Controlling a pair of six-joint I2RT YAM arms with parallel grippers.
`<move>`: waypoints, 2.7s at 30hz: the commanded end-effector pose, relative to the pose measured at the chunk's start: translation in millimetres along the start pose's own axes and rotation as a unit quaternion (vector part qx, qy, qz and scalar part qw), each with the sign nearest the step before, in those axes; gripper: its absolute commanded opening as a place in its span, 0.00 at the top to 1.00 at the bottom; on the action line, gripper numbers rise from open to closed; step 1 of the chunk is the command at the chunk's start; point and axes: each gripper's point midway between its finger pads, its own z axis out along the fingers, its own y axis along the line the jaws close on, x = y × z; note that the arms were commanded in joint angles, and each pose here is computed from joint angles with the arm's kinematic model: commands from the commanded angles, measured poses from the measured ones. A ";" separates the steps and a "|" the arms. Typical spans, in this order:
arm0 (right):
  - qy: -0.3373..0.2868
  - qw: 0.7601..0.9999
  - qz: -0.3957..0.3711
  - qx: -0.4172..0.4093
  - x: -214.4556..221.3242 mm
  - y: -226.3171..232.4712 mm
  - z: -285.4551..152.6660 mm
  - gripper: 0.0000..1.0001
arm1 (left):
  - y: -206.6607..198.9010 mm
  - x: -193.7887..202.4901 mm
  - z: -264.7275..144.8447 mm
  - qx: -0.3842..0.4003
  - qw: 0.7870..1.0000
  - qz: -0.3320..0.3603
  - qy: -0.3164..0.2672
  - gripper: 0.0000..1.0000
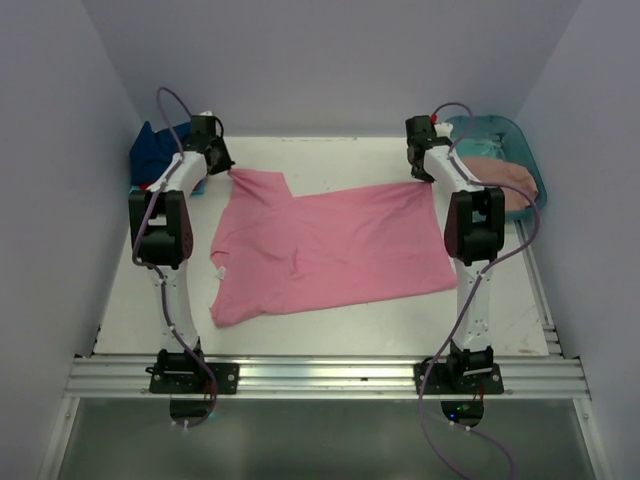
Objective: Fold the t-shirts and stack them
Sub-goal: Grap the side of the flattened tshirt furthest away from the robot with both arms, then fold the other side of the tshirt into a rectangle
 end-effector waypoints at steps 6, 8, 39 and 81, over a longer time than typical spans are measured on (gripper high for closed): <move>-0.053 0.997 0.046 -0.015 -36.6 -31.0 -57.8 1.00 | -1.2 -23.6 -74.1 -0.007 1.000 -0.019 -0.017 1.00; -0.054 0.997 0.049 -0.013 -35.1 -38.4 -66.3 1.00 | 4.6 -3.9 -80.5 -0.012 1.000 -0.022 0.005 1.00; 0.014 0.997 0.053 0.059 76.3 -116.9 -93.7 1.00 | 43.6 176.9 -271.2 0.070 0.997 -0.025 0.037 1.00; 0.089 0.988 0.033 -0.124 95.3 -48.3 -115.3 1.00 | 2.1 152.6 -303.8 0.183 0.979 -0.089 -0.032 0.68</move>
